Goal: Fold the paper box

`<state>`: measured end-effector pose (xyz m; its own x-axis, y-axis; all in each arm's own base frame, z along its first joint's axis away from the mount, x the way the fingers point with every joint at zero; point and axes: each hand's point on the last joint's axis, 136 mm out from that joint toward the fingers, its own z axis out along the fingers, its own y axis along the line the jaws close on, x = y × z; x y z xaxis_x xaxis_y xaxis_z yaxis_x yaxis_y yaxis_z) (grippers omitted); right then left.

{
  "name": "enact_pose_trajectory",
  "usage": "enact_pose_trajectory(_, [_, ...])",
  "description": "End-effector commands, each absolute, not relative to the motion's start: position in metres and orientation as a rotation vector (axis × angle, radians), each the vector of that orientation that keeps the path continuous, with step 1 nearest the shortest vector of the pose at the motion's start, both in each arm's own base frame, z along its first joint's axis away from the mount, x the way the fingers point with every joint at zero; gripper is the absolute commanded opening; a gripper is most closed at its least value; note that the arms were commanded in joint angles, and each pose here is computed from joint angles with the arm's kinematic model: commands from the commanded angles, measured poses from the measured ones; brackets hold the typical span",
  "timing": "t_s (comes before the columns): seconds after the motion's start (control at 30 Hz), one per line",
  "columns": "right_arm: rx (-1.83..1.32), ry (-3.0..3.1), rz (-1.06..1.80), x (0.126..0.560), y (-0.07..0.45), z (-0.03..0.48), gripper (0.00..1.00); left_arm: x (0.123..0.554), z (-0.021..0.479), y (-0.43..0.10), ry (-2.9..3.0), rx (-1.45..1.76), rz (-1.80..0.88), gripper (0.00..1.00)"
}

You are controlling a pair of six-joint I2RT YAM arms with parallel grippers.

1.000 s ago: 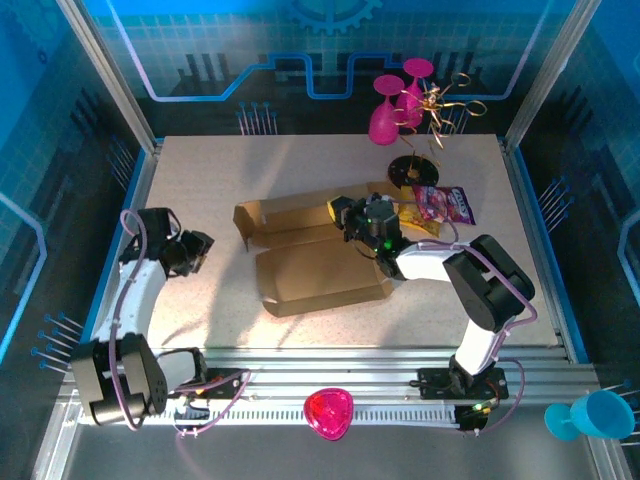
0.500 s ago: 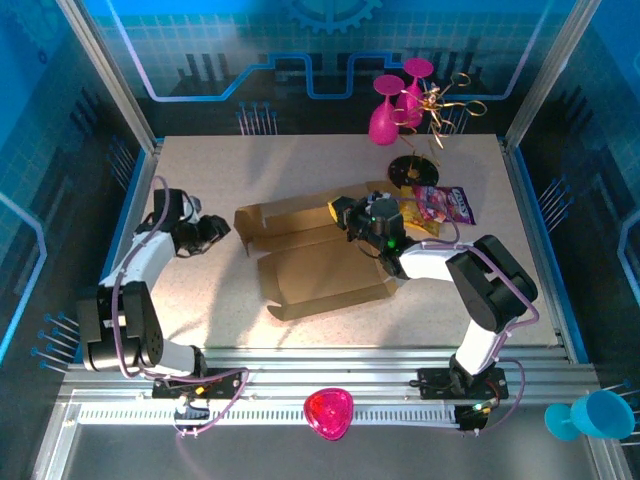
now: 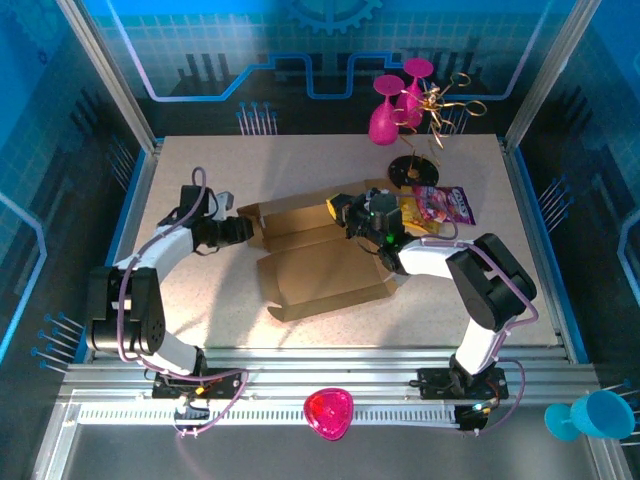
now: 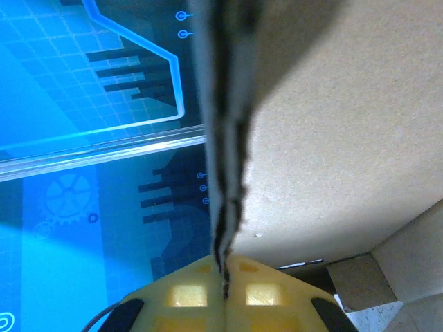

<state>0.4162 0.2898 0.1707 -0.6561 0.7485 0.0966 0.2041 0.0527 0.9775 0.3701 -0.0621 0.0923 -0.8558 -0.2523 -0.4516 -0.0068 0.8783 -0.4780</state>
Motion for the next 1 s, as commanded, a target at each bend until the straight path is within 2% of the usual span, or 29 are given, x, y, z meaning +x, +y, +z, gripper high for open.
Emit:
enact_pose_trajectory(0.0, [0.968, 1.926, 1.625, 0.422, 0.288, 0.163, 0.0, 0.378, 0.109, -0.076, 2.459, -0.057, -0.67, 0.46])
enact_pose_trajectory(0.3, [0.96, 1.937, 1.636, 0.434, 0.283, 0.174, 0.0, 0.365, 0.113, -0.068, 2.465, -0.013, -0.592, 0.48])
enact_pose_trajectory(0.6, [0.958, 1.957, 1.655, 0.435, 0.284, 0.171, 0.0, 0.349, 0.132, 0.01, 2.359, -0.469, -0.54, 0.49])
enact_pose_trajectory(0.7, [0.956, 1.955, 1.657, 0.435, 0.285, 0.173, 0.0, 0.359, 0.121, 0.017, 2.408, -0.576, -0.601, 0.48])
enact_pose_trajectory(0.83, [0.95, 1.957, 1.658, 0.435, 0.286, 0.174, 0.0, 0.383, 0.108, 0.002, 2.448, -0.668, -0.817, 0.47])
enact_pose_trajectory(0.97, [0.945, 1.949, 1.661, 0.434, 0.287, 0.174, 0.0, 0.398, 0.093, -0.011, 2.5, -0.713, -0.88, 0.45])
